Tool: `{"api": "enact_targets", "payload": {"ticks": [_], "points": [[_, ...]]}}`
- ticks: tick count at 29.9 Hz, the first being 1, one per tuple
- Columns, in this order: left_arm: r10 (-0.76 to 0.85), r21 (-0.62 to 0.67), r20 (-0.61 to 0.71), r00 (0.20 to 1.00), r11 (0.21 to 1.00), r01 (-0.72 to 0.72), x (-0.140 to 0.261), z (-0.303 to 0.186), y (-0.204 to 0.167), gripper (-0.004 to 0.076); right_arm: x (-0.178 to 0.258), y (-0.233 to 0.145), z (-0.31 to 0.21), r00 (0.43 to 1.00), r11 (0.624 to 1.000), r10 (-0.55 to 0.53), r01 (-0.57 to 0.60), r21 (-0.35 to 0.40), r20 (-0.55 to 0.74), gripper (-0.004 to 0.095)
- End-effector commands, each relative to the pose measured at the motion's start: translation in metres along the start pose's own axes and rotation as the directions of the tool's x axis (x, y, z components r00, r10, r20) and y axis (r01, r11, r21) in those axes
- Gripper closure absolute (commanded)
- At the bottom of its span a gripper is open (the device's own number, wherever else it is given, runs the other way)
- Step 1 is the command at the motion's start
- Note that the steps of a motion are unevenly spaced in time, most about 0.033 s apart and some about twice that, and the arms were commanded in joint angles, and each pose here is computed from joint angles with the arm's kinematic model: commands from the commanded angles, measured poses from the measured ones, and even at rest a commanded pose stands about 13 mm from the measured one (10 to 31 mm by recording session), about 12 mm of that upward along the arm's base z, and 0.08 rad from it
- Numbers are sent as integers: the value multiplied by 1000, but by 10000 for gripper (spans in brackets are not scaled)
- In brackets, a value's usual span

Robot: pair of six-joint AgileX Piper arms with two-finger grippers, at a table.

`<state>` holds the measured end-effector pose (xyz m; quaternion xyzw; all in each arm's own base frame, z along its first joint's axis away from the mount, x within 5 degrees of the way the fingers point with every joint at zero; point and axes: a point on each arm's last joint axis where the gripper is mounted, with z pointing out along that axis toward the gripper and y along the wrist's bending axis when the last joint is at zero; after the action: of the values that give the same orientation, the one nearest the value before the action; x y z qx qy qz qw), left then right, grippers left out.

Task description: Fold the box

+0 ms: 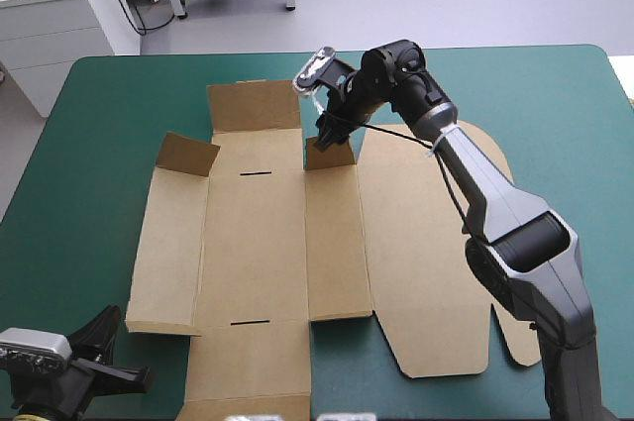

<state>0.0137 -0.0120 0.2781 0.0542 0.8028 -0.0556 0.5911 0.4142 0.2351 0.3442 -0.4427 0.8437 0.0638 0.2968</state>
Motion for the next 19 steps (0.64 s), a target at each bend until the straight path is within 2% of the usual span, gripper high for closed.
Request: {"api": "enact_targets", "payload": {"ticks": [1,3,6,9,12,15,17,19], "points": [[-13,2,80,997,1000,13,-13,-1,0,732,-7,-11,-52,959,958,263,-273,92,101,688],[-13,2,80,997,1000,13,-13,-1,0,732,-2,-18,-54,925,921,369,-378,98,94,925],[-13,2,80,997,1000,13,-13,-1,0,728,6,-29,-56,884,879,461,-466,103,76,908],[-13,2,80,997,1000,13,-13,-1,0,684,9,-33,-60,873,867,480,-487,107,86,908],[-14,3,80,997,1000,14,-13,-1,0,546,8,-32,-69,873,867,477,-486,109,101,908],[-14,3,80,997,1000,14,-13,-1,0,302,6,-30,-85,872,868,473,-486,103,131,908],[-11,0,79,997,1000,11,-13,-1,0,175,5,-28,-97,870,869,468,-485,100,154,908],[-8,-3,79,997,1000,8,-13,-1,0,104,5,-27,-111,874,872,453,-476,117,177,908]]}}
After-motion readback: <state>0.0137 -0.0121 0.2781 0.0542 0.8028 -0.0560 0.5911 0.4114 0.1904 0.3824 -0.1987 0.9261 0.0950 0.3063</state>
